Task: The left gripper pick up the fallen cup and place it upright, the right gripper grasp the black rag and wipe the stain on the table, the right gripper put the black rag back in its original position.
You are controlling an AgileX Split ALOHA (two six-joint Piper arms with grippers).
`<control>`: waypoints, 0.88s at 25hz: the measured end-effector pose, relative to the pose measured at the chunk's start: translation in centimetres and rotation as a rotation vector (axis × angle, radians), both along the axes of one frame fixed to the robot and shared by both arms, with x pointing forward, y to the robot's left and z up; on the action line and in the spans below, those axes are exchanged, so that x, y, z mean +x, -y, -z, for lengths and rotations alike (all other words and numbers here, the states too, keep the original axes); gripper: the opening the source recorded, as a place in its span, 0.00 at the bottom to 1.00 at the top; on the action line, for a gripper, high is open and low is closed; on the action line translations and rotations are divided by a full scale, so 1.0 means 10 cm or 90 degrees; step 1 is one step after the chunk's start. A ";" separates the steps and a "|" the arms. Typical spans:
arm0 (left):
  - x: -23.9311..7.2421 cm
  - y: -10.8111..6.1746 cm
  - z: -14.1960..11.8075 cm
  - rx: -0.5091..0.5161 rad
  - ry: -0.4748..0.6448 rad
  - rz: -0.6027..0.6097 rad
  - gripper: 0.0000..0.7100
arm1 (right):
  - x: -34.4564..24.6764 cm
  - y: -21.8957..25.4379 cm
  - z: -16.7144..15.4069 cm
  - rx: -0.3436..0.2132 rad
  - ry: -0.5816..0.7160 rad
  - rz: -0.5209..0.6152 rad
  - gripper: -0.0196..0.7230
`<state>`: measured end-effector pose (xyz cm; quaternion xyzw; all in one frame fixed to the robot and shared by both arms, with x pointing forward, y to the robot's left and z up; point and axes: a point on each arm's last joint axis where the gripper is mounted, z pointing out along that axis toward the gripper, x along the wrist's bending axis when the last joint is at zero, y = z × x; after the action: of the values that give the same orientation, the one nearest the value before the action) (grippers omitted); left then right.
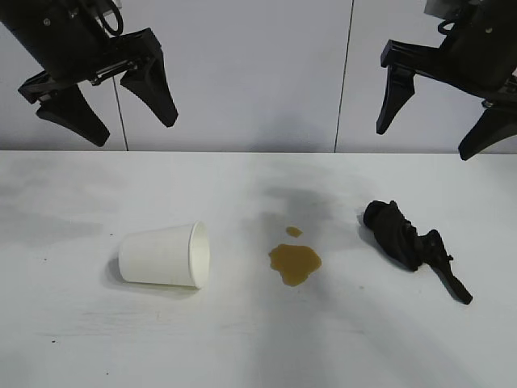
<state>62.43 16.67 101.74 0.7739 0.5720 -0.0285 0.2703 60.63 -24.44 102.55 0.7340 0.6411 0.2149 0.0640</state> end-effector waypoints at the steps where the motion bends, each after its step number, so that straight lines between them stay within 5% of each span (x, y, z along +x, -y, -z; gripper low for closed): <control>1: 0.00 0.00 0.00 0.000 0.000 0.000 0.98 | 0.00 0.00 0.00 0.000 0.000 0.000 0.92; 22: 0.02 0.00 -0.01 -0.001 0.015 -0.008 0.98 | 0.00 0.00 0.00 0.000 0.001 0.000 0.92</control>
<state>62.66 16.68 101.81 0.7705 0.5733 -0.0183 0.2781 60.64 -24.44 102.56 0.7339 0.6409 0.2155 0.0645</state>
